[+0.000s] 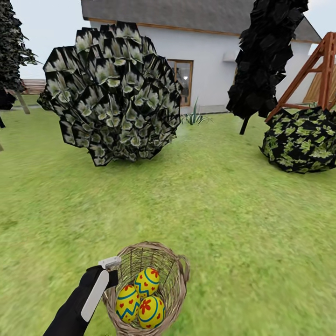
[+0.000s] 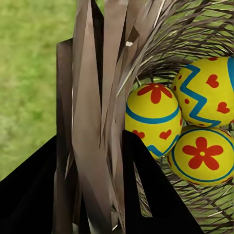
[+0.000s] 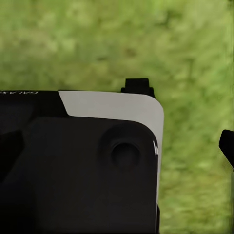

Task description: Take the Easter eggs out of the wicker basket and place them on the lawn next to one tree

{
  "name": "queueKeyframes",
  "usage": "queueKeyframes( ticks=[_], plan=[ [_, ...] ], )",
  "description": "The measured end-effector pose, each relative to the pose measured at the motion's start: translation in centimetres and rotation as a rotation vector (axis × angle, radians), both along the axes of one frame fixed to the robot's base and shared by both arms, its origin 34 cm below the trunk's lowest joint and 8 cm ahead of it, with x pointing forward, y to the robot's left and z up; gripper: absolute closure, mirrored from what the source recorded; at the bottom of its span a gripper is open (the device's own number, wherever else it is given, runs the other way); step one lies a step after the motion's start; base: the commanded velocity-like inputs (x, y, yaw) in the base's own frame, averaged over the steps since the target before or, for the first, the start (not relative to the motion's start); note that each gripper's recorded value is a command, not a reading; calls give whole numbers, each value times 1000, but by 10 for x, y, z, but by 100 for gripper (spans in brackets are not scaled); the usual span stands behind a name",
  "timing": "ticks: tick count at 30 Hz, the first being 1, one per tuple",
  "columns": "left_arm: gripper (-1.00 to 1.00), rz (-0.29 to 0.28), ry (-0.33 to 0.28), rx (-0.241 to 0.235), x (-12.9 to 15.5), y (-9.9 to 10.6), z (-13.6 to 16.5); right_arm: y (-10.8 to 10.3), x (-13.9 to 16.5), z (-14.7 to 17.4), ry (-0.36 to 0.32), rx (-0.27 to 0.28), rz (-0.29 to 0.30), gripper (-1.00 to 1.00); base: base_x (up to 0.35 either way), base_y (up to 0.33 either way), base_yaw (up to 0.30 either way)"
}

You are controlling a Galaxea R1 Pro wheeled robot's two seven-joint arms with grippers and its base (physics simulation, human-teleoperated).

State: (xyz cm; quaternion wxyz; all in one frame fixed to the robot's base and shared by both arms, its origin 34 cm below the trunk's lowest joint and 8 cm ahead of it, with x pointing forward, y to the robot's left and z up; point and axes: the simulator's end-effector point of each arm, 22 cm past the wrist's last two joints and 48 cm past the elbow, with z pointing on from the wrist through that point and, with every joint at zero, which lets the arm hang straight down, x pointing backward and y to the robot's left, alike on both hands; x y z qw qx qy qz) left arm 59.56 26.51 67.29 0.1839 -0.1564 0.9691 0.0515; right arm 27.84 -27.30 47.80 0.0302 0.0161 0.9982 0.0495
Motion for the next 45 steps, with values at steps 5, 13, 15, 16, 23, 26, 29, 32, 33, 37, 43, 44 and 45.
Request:
queueKeyframes(
  ticks=[5,13,15,16,23,26,29,32,33,37,43,44,45],
  plan=[
    [100,0,3,1,-1,0,7,0,-1,7,2,0,0,-100,0,0,295],
    [100,0,3,0,-1,0,18,0,-3,19,4,0,0,-100,0,0,295],
    [100,-1,4,1,-2,0,21,0,-3,22,4,0,0,-100,0,0,295],
    [100,-1,4,1,-2,0,22,1,-3,23,5,1,0,-100,0,0,295],
    [100,-1,4,0,-2,0,32,1,-4,33,4,1,0,-100,0,0,295],
    [100,-2,5,1,-3,0,36,1,-5,37,5,1,0,-100,0,0,295],
    [100,-1,5,0,-3,0,40,1,-5,41,6,1,0,-100,0,0,295],
    [100,-2,5,1,-4,0,44,1,-6,45,6,1,0,-100,0,0,295],
    [100,-2,5,0,-4,0,46,1,-6,47,6,1,0,-100,0,0,295],
    [100,-2,5,1,-5,0,51,1,-7,52,6,0,-1,-100,0,0,295],
    [100,-1,5,0,-6,0,58,0,-8,59,6,-1,0,-100,0,0,295],
    [100,-1,4,0,-6,0,59,0,-8,61,6,-1,0,-100,0,0,295],
    [100,-1,5,1,-6,0,61,0,-8,62,7,-3,0,-100,0,0,295]
  ],
)
